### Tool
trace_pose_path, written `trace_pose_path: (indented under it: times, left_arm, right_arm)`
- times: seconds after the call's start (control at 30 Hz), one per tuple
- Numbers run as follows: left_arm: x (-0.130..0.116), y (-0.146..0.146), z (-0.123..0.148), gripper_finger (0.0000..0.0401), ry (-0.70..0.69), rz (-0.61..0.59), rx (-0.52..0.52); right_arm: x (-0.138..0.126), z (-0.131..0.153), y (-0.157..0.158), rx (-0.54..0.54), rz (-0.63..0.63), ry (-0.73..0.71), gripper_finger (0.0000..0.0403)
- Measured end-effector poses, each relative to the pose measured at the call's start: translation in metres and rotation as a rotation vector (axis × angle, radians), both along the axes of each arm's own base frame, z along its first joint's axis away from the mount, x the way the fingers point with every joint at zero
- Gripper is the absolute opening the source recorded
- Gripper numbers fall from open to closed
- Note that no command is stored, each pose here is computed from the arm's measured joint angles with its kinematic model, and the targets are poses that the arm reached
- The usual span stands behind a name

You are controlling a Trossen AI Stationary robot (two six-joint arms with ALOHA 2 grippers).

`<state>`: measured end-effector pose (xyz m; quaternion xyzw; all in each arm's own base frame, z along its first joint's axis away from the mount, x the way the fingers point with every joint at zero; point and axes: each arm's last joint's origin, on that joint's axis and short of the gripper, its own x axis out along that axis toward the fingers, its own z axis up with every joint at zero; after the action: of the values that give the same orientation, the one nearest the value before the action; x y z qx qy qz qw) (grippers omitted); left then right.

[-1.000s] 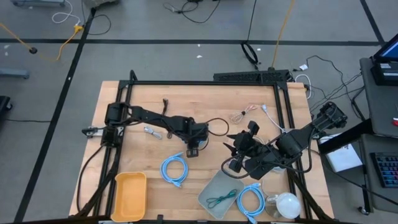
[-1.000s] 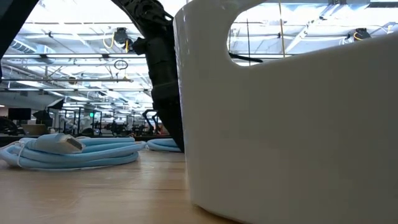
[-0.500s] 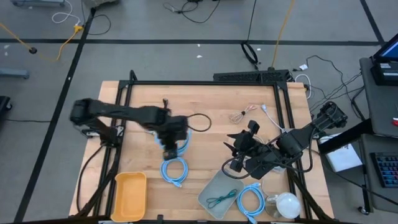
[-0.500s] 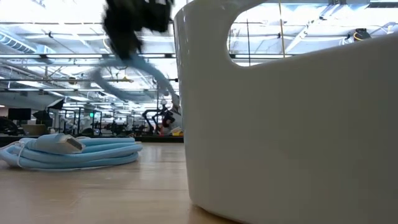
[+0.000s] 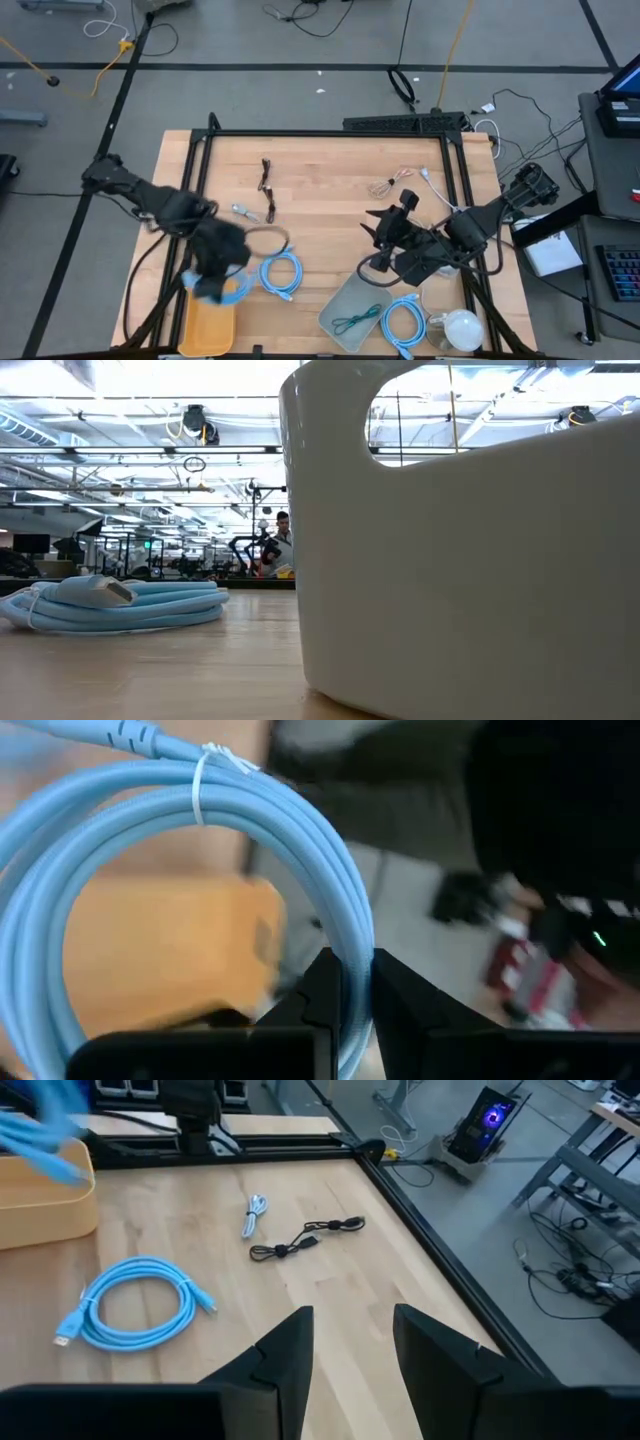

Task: Sort cables
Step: Put the top blue HDMI cable into the yellow bin

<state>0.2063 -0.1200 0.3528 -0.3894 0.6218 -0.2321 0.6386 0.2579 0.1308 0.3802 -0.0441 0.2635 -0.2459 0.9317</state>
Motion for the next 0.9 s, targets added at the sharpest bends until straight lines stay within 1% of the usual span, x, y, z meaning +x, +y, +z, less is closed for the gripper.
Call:
trace_pose_path:
  times: [0.1,0.2,0.3,0.4,0.5,0.67,0.73,0.83,0.9]
  left_arm:
    - [-0.007,-0.022,0.010,0.0035,-0.007,0.000,-0.081]
    - [-0.011,-0.043,0.017,0.0035,-0.051,0.038,-0.120]
    - [-0.019,-0.062,0.021,0.0035,-0.089,0.089,-0.129]
    - [-0.031,-0.083,0.018,0.0035,-0.093,0.134,-0.094]
    - [-0.044,-0.106,0.014,0.0035,-0.110,0.154,-0.078]
    - [-0.068,-0.140,-0.003,0.0035,-0.143,0.198,0.019]
    - [-0.077,-0.150,-0.012,0.0035,-0.144,0.203,0.060]
    - [-0.089,-0.158,-0.038,0.0035,-0.111,0.222,0.110]
    - [-0.097,-0.162,-0.060,0.0035,-0.101,0.239,0.115]
  right_arm:
    - [0.000,0.000,0.000,-0.002,0.001,0.003,0.0134]
    - [0.000,0.000,-0.001,-0.004,0.000,0.005,0.0134]
    - [0.001,0.000,-0.002,0.006,-0.008,-0.002,0.0134]
    - [0.003,0.001,-0.002,0.030,-0.015,-0.028,0.0134]
    - [0.005,0.003,0.000,0.060,-0.016,-0.066,0.0134]
    - [0.010,0.010,0.004,0.115,-0.008,-0.155,0.0134]
    - [0.012,0.012,0.006,0.143,0.005,-0.182,0.0134]
    - [0.014,0.015,0.009,0.160,0.053,-0.187,0.0134]
    - [0.014,0.016,0.009,0.168,0.068,-0.189,0.0134]
